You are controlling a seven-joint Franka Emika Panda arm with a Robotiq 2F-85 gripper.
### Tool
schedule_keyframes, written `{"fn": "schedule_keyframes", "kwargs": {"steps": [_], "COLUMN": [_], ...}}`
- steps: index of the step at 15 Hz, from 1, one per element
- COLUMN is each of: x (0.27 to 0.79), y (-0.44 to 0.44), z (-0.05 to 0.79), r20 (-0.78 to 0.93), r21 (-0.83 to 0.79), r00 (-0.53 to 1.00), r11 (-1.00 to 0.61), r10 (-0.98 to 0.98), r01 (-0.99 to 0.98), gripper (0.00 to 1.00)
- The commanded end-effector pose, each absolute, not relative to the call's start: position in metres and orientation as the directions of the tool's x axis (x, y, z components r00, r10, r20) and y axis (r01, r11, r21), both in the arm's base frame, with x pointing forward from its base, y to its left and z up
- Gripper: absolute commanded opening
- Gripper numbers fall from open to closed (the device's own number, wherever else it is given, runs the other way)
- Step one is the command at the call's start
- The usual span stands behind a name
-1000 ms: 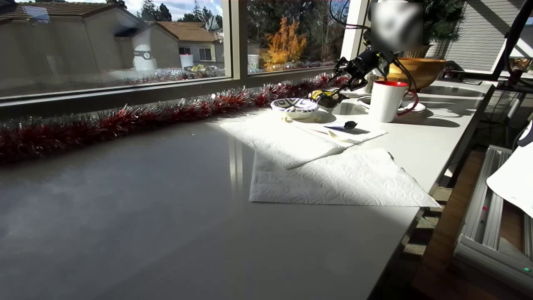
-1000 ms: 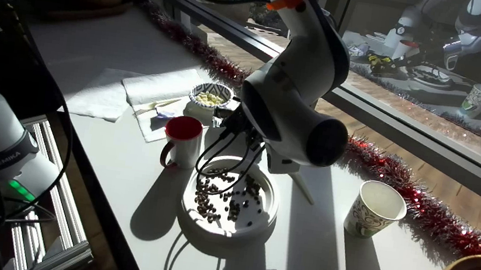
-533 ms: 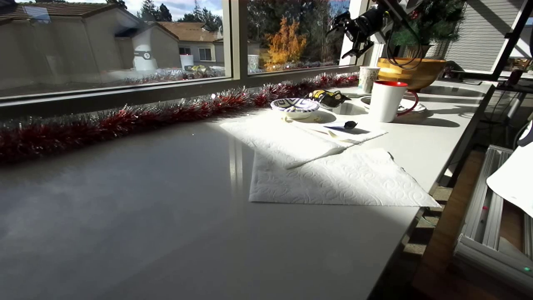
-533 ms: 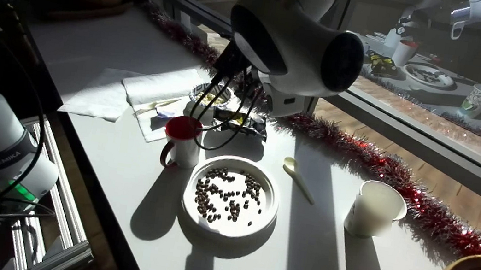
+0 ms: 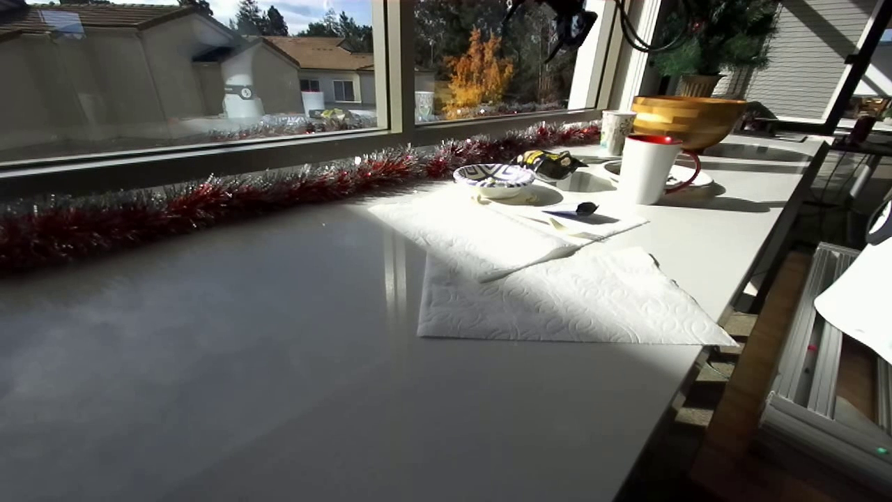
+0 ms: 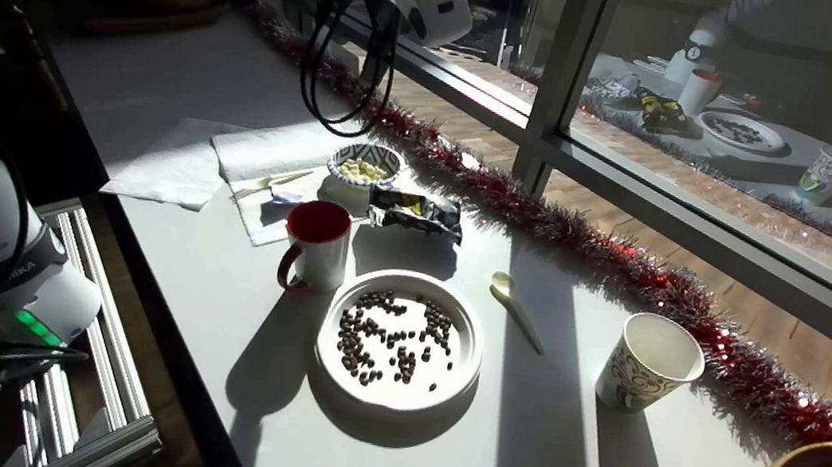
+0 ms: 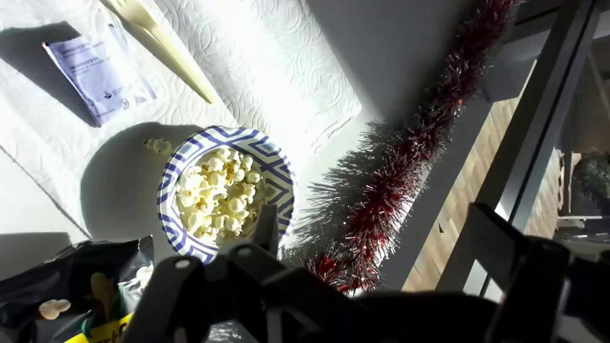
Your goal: Pour the contents from the black packet onto the white plate
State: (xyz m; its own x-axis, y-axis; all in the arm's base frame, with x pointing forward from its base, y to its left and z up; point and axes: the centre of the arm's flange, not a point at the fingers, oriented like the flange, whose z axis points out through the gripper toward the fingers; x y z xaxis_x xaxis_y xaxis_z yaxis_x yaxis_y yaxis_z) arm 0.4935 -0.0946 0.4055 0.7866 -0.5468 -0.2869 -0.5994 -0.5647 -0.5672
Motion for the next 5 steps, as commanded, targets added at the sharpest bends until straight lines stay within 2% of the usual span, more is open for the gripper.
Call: {"fn": "schedule_keyframes", "kwargs": {"steps": [1, 5], "x": [0.4901, 0.4822], "y": [-0.0813, -0.0842], "z": [0.4075, 0.4071], "r20": [-0.277, -0.273], "r21": [-0.558, -0.552], "r00": [0.796, 0.791], "r11": [-0.584, -0.585], "r10": [-0.539, -0.548], "r01": [-0.589, -0.595], "gripper": [1.00, 1.00]}}
